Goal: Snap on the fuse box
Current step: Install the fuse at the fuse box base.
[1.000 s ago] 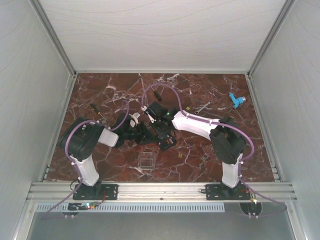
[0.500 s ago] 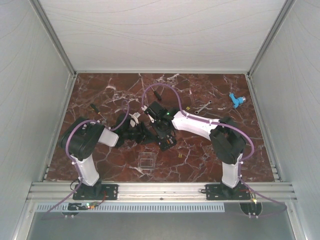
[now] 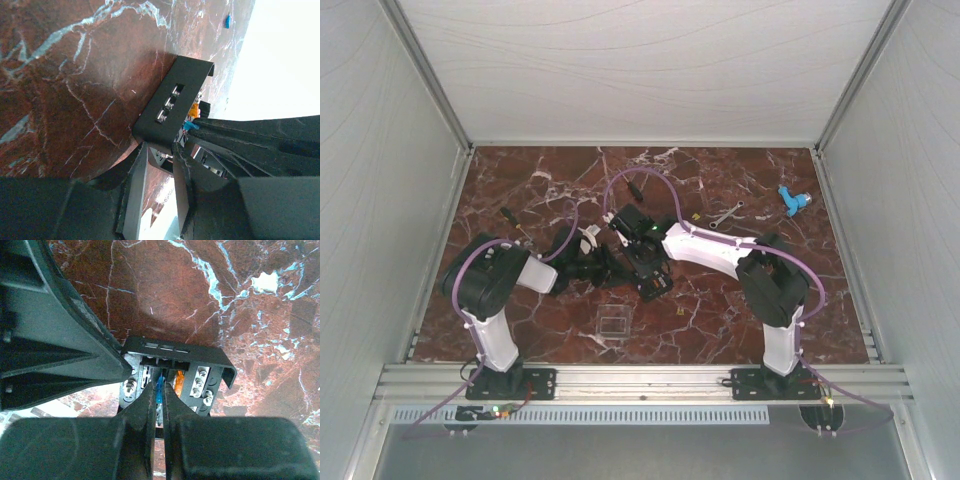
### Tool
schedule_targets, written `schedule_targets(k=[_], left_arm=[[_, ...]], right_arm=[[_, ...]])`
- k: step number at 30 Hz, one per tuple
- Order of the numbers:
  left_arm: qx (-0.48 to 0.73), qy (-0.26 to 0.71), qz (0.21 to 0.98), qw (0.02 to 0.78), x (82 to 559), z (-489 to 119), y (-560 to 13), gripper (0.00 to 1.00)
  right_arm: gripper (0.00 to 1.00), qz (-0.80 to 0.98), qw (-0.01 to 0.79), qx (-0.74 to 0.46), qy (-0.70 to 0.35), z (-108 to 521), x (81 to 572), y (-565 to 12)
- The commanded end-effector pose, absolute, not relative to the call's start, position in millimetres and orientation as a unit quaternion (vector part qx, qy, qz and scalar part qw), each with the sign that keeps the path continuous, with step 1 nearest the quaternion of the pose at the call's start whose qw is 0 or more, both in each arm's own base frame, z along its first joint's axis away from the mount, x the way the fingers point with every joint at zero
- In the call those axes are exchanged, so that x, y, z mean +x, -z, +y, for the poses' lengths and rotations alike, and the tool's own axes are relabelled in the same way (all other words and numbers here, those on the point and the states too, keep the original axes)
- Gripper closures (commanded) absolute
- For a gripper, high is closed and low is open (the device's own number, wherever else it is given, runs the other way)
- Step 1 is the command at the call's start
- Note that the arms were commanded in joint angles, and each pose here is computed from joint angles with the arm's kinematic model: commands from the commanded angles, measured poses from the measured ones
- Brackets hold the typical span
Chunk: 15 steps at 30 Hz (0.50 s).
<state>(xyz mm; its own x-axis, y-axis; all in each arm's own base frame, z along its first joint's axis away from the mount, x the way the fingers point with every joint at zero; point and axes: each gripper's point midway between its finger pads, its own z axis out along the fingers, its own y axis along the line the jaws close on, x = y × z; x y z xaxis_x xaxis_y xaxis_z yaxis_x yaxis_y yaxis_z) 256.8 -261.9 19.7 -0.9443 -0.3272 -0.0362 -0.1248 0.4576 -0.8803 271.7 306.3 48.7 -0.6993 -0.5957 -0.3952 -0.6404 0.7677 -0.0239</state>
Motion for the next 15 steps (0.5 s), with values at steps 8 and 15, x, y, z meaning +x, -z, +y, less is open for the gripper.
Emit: schedule_targets(k=[8, 15], left_arm=[[-0.124, 0.516, 0.839, 0.117, 263.4, -264.3, -25.9, 0.73], [-0.125, 0.518, 0.838, 0.116, 262.5, -264.2, -27.0, 0.73]], right_arm=[[1.0, 0.925, 0.185, -0.329, -0.045, 306.8, 271.4, -32.5], [0.96, 0.929, 0.191, -0.315, -0.037, 304.4, 273.7, -32.6]])
